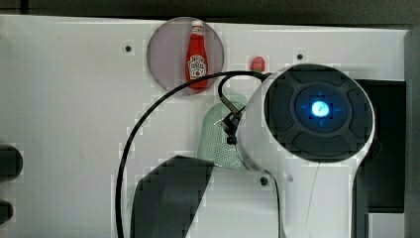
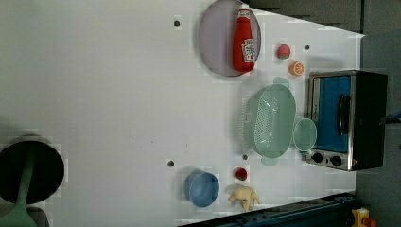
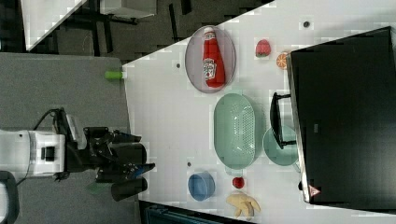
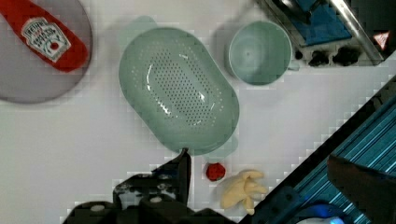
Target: Drag strainer left to right.
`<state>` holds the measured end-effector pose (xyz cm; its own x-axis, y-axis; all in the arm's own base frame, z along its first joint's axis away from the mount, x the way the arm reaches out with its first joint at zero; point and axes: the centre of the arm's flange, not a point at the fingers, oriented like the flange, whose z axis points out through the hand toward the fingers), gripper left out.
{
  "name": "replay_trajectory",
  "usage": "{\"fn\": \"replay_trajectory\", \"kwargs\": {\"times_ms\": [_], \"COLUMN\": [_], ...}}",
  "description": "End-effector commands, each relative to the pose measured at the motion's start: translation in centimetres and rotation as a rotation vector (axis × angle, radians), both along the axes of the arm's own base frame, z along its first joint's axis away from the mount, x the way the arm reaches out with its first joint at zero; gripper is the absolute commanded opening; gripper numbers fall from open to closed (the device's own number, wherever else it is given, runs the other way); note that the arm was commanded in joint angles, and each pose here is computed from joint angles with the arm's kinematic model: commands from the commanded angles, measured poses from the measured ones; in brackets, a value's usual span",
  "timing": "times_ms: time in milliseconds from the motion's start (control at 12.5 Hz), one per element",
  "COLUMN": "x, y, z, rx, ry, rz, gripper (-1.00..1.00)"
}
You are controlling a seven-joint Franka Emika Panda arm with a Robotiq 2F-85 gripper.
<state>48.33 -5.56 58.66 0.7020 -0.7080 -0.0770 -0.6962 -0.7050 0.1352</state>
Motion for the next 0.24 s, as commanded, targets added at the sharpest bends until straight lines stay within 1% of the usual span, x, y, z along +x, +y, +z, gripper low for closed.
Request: {"fn": "replay_trajectory", "kwargs": {"times_ms": [80, 240], "x": [0.40, 0.49], "y": [0.95, 0.96], "z": [1.66, 1.49], "rx": [0.006, 0.006], "ry": [-0.054, -0.050], "rz": [0.042, 0.042], "gripper": [1.00, 1.00]}}
